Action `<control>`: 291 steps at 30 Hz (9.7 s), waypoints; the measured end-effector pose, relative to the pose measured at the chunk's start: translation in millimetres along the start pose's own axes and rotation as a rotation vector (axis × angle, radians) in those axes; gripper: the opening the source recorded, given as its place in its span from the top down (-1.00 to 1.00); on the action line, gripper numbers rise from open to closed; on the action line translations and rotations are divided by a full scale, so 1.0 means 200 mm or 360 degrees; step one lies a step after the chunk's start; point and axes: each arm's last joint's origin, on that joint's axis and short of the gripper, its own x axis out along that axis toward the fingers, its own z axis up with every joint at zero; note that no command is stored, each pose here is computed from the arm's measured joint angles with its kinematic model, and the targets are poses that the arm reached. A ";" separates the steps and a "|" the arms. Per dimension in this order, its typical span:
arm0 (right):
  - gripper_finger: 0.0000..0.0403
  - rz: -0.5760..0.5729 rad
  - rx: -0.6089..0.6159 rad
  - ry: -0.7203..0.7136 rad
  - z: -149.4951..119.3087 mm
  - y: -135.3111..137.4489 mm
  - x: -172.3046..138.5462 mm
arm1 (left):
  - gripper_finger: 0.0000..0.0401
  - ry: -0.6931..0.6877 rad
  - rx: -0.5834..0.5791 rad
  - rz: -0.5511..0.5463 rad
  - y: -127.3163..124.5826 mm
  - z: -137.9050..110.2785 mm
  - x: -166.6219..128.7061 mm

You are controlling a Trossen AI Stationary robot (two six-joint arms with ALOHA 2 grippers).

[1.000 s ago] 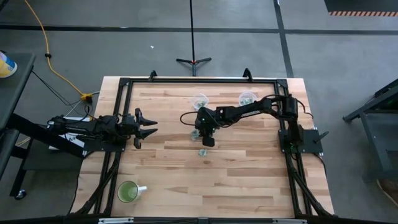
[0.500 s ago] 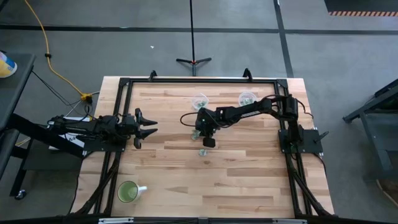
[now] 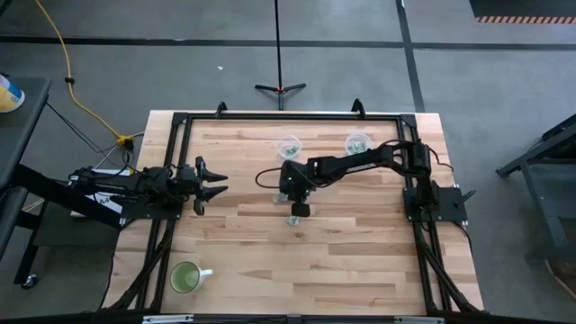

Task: Pick and place Stevia / Truvia into bins
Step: Put the stevia packet into the left transparent container, then put the stevia packet into the right transparent container, then put the stevia packet into the left transparent container

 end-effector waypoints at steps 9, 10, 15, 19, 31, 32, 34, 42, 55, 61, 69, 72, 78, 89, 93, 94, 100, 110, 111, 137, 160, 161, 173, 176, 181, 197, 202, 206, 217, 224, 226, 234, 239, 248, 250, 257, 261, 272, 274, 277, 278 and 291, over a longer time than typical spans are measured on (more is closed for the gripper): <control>1.00 -0.0010 -0.0135 0.0029 0.12 0.10 -0.07 | 0.07 0.0001 0.0000 -0.0002 0.00 0.00 0.00; 1.00 0.0010 -0.0174 0.0016 0.14 0.11 -0.08 | 0.07 0.0001 0.0000 -0.0002 0.00 0.00 0.00; 0.91 -0.0009 -0.0287 -0.0091 0.15 0.14 -0.06 | 0.07 0.0000 -0.0001 -0.0002 0.00 0.00 0.00; 0.63 -0.0079 -0.0394 -0.0130 0.13 0.14 -0.03 | 0.07 0.0000 0.0000 -0.0002 0.00 0.00 0.00; -0.11 -0.0175 -0.0349 -0.0138 0.10 0.06 0.07 | 0.07 0.0000 0.0000 -0.0006 0.00 0.00 0.00; -0.12 -0.0174 -0.0354 -0.0131 0.10 0.06 0.08 | 0.07 0.0000 0.0000 -0.0005 0.00 0.00 0.00; -0.12 -0.0172 -0.0350 -0.0113 0.09 0.05 0.10 | 0.07 0.0000 0.0000 -0.0007 0.00 0.00 0.00; 0.18 -0.0172 -0.0369 -0.0104 0.08 0.05 0.10 | 0.07 0.0000 0.0000 -0.0007 0.00 0.00 0.00; 0.96 -0.0157 -0.0353 -0.0066 0.07 0.05 0.11 | 0.07 0.0000 0.0000 -0.0007 0.00 0.00 0.00; 0.95 -0.0147 -0.0306 -0.0157 0.14 0.07 0.00 | 0.07 0.0000 0.0000 -0.0006 0.00 0.00 0.00; 0.98 -0.0510 -0.0278 -0.0252 0.21 -0.04 -0.27 | 0.07 0.0000 0.0000 -0.0007 0.00 0.00 0.00; 0.98 -0.0650 -0.0177 -0.0252 0.20 -0.19 -0.31 | 0.07 0.0001 0.0000 -0.0011 0.00 0.00 0.00; 0.99 -0.0615 0.0000 -0.0251 0.13 -0.46 -0.36 | 0.07 0.0002 0.0000 -0.0015 0.00 0.00 0.00; 0.48 -0.0531 0.0120 -0.0310 0.08 -0.64 -0.39 | 0.07 0.0001 0.0000 -0.0016 0.00 0.00 0.00; 0.14 -0.0348 0.0196 -0.0365 0.09 -0.60 -0.38 | 0.07 0.0002 0.0000 -0.0016 0.00 0.00 0.00; 0.08 -0.0212 0.0181 -0.0383 0.10 -0.58 -0.37 | 0.07 0.0002 0.0000 -0.0016 0.00 0.00 0.00; -0.07 0.0095 -0.0162 -0.0236 0.12 -0.28 -0.28 | 0.07 0.0002 0.0000 -0.0016 0.00 0.00 0.00; 0.01 -0.0166 -0.0213 -0.0076 0.12 -0.09 -0.12 | 0.07 0.0002 0.0000 -0.0017 0.00 0.00 0.00; 0.01 -0.0156 -0.0179 -0.0066 0.11 -0.10 -0.10 | 0.07 0.0003 0.0000 -0.0017 0.00 0.00 0.00; 0.94 -0.0205 0.0282 0.0065 0.05 -0.17 -0.09 | 0.07 0.0033 0.0008 -0.0014 0.00 -0.01 0.01; 0.97 -0.0248 0.0607 -0.0024 -0.35 -0.36 -0.67 | 0.07 0.0034 0.0008 -0.0013 0.00 -0.01 0.01; 0.94 -0.0143 0.0524 -0.0137 -0.34 -0.35 -0.64 | 0.07 0.0033 0.0008 -0.0012 0.00 -0.01 0.01; -0.13 -0.0456 0.0223 -0.0142 -0.41 -0.27 -0.39 | 0.07 0.0032 0.0008 0.0001 0.00 -0.01 0.01; -0.33 -0.0502 0.0263 -0.0108 -0.42 -0.30 -0.37 | 0.07 0.0032 0.0008 0.0001 0.00 -0.01 0.01; -0.35 -0.0440 0.0286 -0.0049 -0.45 -0.32 -0.31 | 0.07 0.0032 0.0008 0.0001 0.00 -0.01 0.01; 0.93 -0.0513 0.0469 0.0062 -0.49 -0.31 -0.35 | 0.07 0.0032 0.0008 0.0002 0.00 -0.01 0.01; 0.98 -0.0795 0.0483 0.0047 -0.48 -0.27 -0.58 | 0.07 0.0031 0.0008 0.0002 0.00 -0.01 0.01; 0.99 -0.1013 0.0507 -0.0026 -0.49 -0.26 -0.79 | 0.07 0.0031 0.0008 0.0002 0.00 -0.01 0.01; 0.99 -0.1005 0.0821 0.0046 -0.75 -0.44 -0.84 | 0.07 0.0032 0.0008 0.0001 0.00 -0.01 0.01; 0.73 -0.1007 0.0948 0.0082 -0.85 -0.49 -0.83 | 0.07 0.0031 0.0008 0.0002 0.00 -0.01 0.01; 0.58 -0.0958 0.0949 0.0023 -0.82 -0.50 -0.84 | 0.07 0.0032 0.0008 0.0002 0.00 -0.01 0.01; 0.01 -0.0156 0.0551 -0.0677 -0.51 -0.40 -0.87 | 0.07 0.0032 0.0008 0.0002 0.00 -0.01 0.01; -0.07 0.0060 -0.0022 -0.0804 -0.33 -0.12 -0.71 | 0.07 0.0031 0.0008 0.0002 0.00 -0.01 0.01; -0.06 0.0089 -0.0343 -0.0715 -0.28 0.24 -0.30 | 0.07 0.0032 0.0008 0.0002 0.00 -0.01 0.01; -0.06 0.0098 -0.0313 -0.0679 -0.29 0.26 -0.22 | 0.07 0.0032 0.0008 0.0003 0.00 -0.01 0.01; -0.05 0.0113 -0.0282 -0.0572 -0.33 0.31 -0.04 | 0.07 0.0032 0.0008 0.0002 0.00 -0.01 0.01; -0.04 0.0117 -0.0303 -0.0530 -0.34 0.33 0.02 | 0.07 0.0032 0.0008 0.0003 0.00 -0.01 0.01; 0.34 0.0112 -0.0296 -0.0519 -0.35 0.33 0.05 | 0.07 0.0032 0.0008 0.0002 0.00 -0.01 0.01; 0.49 0.0125 -0.0299 -0.0505 -0.35 0.33 0.05 | 0.07 0.0032 0.0008 0.0002 0.00 -0.01 0.01; 0.76 0.0134 -0.0300 -0.0493 -0.35 0.33 0.05 | 0.07 0.0032 0.0008 0.0002 0.00 -0.01 0.01; 0.85 0.0134 -0.0302 -0.0493 -0.35 0.33 0.05 | 0.07 0.0031 0.0008 0.0001 0.00 -0.01 0.01; 0.98 -0.0709 -0.0389 -0.0893 -0.19 0.00 -0.17 | 0.07 0.0031 0.0008 0.0002 0.00 -0.01 0.01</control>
